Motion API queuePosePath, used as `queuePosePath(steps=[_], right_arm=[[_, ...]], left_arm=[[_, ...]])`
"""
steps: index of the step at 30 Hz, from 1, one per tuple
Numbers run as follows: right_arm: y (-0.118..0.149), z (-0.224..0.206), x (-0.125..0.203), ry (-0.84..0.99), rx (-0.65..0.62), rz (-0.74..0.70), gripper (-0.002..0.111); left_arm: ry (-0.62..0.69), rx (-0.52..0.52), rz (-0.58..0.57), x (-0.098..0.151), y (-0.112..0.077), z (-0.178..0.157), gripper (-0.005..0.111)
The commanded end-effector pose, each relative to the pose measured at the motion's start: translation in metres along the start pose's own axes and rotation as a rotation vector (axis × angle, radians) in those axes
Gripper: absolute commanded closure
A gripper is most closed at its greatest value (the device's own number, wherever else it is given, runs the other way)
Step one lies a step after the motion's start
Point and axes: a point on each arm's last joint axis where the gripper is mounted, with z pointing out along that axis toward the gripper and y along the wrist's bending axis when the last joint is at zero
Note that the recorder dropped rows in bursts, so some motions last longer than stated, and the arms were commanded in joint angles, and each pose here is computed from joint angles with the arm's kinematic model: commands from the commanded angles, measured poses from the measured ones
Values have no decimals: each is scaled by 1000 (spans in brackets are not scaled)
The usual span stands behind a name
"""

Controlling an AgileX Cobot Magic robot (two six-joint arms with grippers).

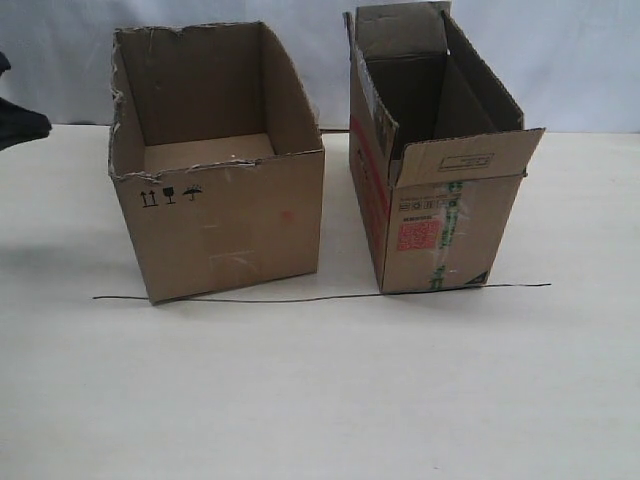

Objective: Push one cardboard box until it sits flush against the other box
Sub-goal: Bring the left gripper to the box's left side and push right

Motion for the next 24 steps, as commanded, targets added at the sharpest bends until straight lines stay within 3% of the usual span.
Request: queuePosePath(steps=[1, 3, 7, 10, 14, 24], right_arm=[[0, 0, 1, 3, 0, -3, 103], [0, 0, 1, 3, 0, -3, 103], [0, 0, 1, 3, 0, -3, 103], [0, 0, 1, 3, 0, -3, 103], [0, 0, 1, 3, 0, -3, 103], [0, 0, 1, 3, 0, -3, 103]], left_arm=[[38, 307, -94, -14, 13, 36, 107], [61, 372, -114, -20, 22, 50, 107], [5, 371, -66, -47, 26, 66, 107], [50, 373, -50, -52, 26, 80, 107], [148, 447, -53, -46, 26, 105, 107], [250, 448, -29, -18, 12, 141, 107]])
